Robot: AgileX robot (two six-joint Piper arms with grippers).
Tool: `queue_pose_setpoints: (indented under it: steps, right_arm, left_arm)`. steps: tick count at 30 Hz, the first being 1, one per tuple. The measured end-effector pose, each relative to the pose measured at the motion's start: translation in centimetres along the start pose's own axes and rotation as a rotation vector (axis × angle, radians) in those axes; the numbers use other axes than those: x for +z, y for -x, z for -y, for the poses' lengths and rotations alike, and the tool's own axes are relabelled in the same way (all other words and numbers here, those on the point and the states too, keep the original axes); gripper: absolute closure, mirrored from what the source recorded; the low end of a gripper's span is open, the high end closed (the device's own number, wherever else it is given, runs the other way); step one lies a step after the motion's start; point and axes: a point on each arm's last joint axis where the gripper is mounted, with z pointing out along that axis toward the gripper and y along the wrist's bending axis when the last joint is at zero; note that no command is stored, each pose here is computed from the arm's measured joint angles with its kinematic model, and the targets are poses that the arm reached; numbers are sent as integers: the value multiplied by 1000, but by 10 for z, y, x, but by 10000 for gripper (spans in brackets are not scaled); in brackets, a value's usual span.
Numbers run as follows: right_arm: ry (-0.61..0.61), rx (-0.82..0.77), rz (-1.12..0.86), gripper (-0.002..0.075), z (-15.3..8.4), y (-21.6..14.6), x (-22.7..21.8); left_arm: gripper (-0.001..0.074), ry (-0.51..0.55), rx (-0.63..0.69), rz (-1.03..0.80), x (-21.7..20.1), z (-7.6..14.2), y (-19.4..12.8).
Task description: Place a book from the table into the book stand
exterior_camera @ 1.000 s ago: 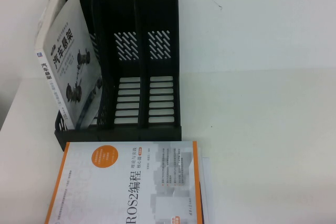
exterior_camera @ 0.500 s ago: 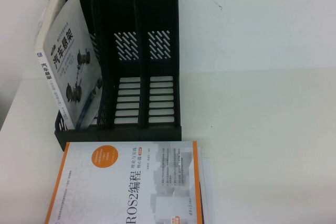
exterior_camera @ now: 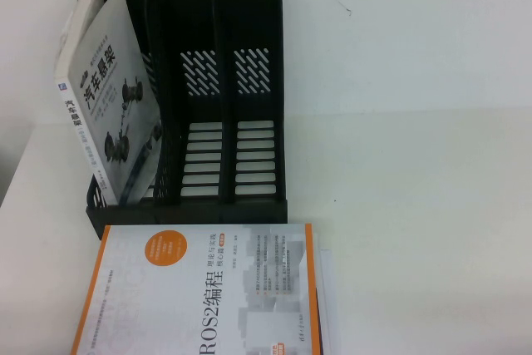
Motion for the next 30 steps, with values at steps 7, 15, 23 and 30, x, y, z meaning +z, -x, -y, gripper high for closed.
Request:
queue_pose_setpoints:
  steps: [7,15,23,30]
  right_arm:
    - [13,0,232,727,-1,19,-2]
    - [33,2,571,727,-3,48,-14]
    - [43,13,744,727,-3,60,-23]
    - [44,49,753,727,-2,61,-24]
  left_arm:
    - [738,12,-13,313,-4,-1,27]
    - [738,31,-18,684,-20,-3,57]
    - [738,36,-22,784,-26,-4,64]
    - [738,35,-59,775,-26,-5,63]
